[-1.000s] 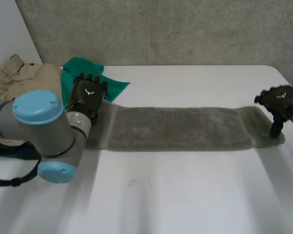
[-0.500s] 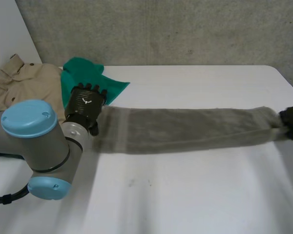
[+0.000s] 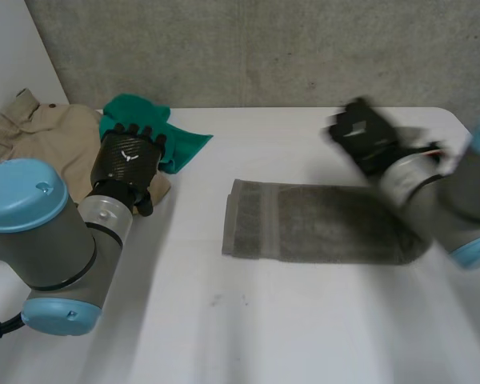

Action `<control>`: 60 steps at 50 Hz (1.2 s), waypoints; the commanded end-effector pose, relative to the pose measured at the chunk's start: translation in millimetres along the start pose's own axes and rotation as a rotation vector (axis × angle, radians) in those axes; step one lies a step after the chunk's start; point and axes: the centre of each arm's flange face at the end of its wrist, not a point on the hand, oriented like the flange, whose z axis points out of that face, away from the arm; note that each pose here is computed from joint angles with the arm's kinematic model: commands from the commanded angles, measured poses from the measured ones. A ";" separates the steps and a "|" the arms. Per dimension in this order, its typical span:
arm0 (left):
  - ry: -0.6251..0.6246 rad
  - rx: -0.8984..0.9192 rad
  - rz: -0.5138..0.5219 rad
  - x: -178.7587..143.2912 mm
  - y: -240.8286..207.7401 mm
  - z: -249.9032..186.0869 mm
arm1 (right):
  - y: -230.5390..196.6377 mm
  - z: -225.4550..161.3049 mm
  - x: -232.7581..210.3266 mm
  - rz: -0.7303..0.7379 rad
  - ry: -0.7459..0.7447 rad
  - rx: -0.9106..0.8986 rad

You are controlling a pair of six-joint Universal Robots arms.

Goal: Fold the laundry.

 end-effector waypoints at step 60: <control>0.073 0.141 -0.033 33.7 -45.1 -4.8 | -101.5 -41.4 -118.6 0.383 -0.401 0.096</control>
